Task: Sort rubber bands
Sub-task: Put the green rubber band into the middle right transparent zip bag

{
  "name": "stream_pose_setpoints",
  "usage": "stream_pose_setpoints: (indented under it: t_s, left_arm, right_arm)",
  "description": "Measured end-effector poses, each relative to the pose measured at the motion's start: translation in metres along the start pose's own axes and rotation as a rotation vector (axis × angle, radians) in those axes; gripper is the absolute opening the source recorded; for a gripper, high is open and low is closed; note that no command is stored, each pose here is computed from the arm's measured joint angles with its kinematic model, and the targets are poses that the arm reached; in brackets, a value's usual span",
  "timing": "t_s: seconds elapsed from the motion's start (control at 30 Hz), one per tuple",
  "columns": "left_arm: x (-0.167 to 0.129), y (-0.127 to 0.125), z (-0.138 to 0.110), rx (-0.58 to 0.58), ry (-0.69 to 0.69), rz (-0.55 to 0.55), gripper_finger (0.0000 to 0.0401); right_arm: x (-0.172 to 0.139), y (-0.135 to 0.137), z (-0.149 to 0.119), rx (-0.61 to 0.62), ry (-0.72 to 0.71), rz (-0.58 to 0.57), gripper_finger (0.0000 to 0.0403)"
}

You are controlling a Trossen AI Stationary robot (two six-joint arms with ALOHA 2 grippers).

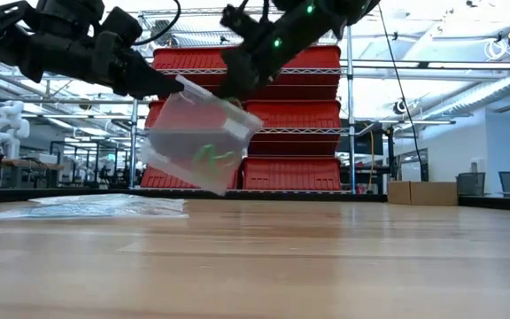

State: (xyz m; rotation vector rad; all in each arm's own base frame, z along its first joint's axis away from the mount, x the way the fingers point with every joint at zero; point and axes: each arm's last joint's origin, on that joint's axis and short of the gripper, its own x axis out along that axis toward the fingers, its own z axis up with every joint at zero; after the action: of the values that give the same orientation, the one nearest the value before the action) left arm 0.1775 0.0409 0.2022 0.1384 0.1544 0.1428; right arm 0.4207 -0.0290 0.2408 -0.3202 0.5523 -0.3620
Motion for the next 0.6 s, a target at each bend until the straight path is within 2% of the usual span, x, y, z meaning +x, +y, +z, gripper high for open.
stream_pose_setpoints:
  t_s: [0.17, 0.3, 0.43, 0.6]
  left_arm:
    - [0.0, 0.0, 0.0, 0.0, 0.0, -0.001, 0.0002]
    - [0.0, 0.0, 0.0, -0.001, 0.0, -0.001, 0.0002]
    - [0.0, 0.0, 0.0, -0.001, 0.0, -0.001, 0.0002]
    - [0.0, 0.0, 0.0001, -0.003, -0.001, -0.001, 0.0002]
  right_arm:
    - [-0.0072, -0.0022, 0.0049, 0.011, -0.016, 0.021, 0.0]
    - [-0.0054, -0.0037, 0.0027, 0.055, -0.019, 0.132, 0.0]
    - [-0.0046, -0.0045, 0.0009, 0.111, -0.006, 0.159, 0.0003]
    - [-0.0036, -0.0069, 0.0007, 0.14, -0.007, 0.164, 0.0055]
